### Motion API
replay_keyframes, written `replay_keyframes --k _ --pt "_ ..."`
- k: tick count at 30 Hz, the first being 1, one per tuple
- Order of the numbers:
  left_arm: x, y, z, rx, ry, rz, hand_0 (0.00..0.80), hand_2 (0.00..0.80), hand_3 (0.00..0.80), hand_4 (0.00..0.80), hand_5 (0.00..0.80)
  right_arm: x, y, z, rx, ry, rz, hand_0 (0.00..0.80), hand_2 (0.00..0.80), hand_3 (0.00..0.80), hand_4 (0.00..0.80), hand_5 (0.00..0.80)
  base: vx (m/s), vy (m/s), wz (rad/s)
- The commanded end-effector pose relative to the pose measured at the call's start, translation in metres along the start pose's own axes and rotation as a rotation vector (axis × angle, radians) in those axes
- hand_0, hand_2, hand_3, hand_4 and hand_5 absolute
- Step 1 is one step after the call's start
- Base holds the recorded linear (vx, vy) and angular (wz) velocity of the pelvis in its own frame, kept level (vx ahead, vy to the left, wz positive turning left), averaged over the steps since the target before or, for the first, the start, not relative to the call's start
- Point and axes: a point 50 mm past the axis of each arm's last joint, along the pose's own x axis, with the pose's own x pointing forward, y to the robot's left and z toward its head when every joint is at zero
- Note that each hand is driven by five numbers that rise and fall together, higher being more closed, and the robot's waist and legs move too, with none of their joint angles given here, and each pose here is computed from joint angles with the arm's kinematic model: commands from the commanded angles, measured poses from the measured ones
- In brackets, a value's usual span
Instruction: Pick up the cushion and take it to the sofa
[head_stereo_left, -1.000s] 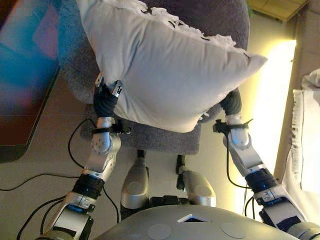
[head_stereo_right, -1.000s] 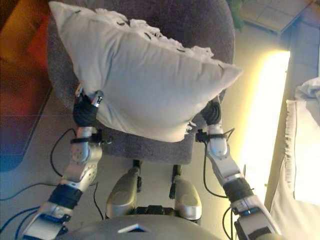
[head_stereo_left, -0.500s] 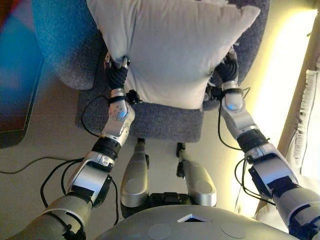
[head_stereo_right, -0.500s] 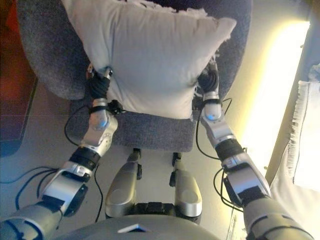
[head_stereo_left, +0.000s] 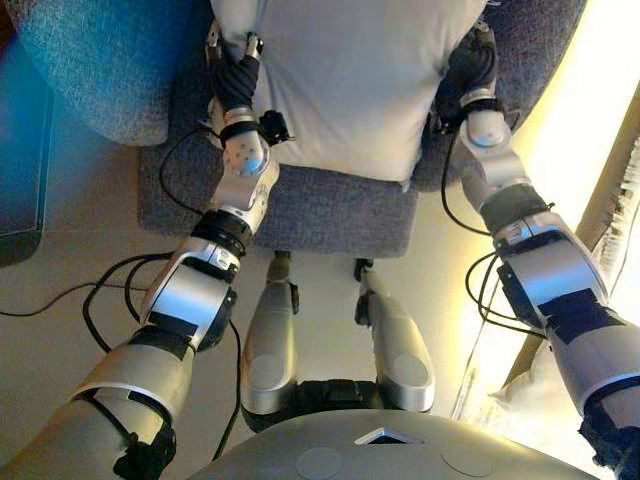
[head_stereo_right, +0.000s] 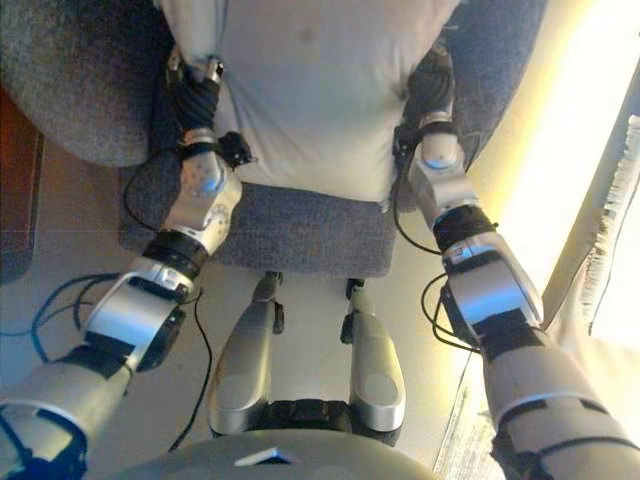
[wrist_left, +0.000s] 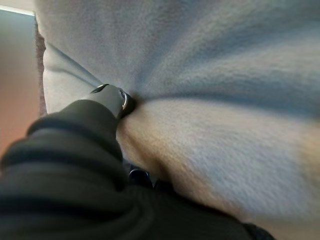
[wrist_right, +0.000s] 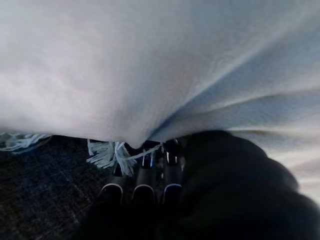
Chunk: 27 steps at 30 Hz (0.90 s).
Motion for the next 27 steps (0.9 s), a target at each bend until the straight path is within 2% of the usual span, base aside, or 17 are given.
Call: replay_keyframes --k 1,5,7,8,9,10,11,12,21,27 --pt "0.006 -0.052 0.039 -0.053 -0.115 -0.153 0.800 0.800 0.800 0.800 0.800 0.015 0.027 0.058 -0.028 -0.164 0.145 0.800 0.800 0.800 0.800 0.800 0.013 0.081 0.04" --pt "0.015 -0.055 0.050 -0.025 -0.128 -0.156 0.800 0.800 0.800 0.800 0.800 0.021 0.015 0.066 -0.083 -0.165 0.100 0.800 0.800 0.800 0.800 0.800 0.008 0.066 0.00" --pt "0.020 -0.052 0.053 -0.037 -0.110 -0.131 0.646 0.646 0.646 0.646 0.646 0.024 0.009 0.070 -0.096 -0.161 0.077 0.800 0.800 0.800 0.800 0.800 0.006 0.078 -0.02" --pt "0.024 -0.047 0.056 -0.044 -0.111 -0.112 0.493 0.493 0.493 0.493 0.493 0.026 0.004 0.073 -0.113 -0.161 0.058 0.800 0.800 0.800 0.800 0.800 0.010 0.085 -0.01" --pt "0.027 -0.044 0.057 -0.059 -0.104 -0.095 0.201 0.201 0.201 0.201 0.201 0.027 0.000 0.075 -0.131 -0.161 0.038 0.800 0.800 0.800 0.800 0.800 0.004 0.095 -0.03" --pt "0.029 -0.041 0.058 -0.067 -0.102 -0.083 0.000 0.000 0.000 0.000 0.000 0.028 -0.003 0.078 -0.143 -0.166 0.025 0.791 0.791 0.791 0.791 0.791 -0.006 0.076 -0.04" --pt "0.031 -0.036 0.059 -0.071 -0.103 -0.070 0.000 0.000 0.000 0.000 0.000 0.028 -0.006 0.080 -0.149 -0.170 0.009 0.461 0.461 0.461 0.461 0.461 -0.013 0.066 -0.03" --pt "0.033 -0.031 0.060 -0.070 -0.108 -0.056 0.000 0.000 0.000 0.000 0.000 0.029 -0.010 0.082 -0.157 -0.172 -0.012 0.000 0.000 0.000 0.000 0.000 -0.011 0.047 -0.05" --pt "0.046 0.024 0.051 -0.060 -0.067 0.103 0.000 0.000 0.000 0.000 0.000 0.030 -0.045 0.086 -0.229 -0.170 -0.116 0.000 0.000 0.000 0.000 0.000 -0.021 0.033 -0.02" --pt "0.047 0.056 0.054 -0.046 -0.102 0.135 0.000 0.000 0.000 0.000 0.000 0.021 -0.074 0.083 -0.185 -0.212 -0.181 0.000 0.000 0.000 0.000 0.000 -0.005 0.007 0.01"
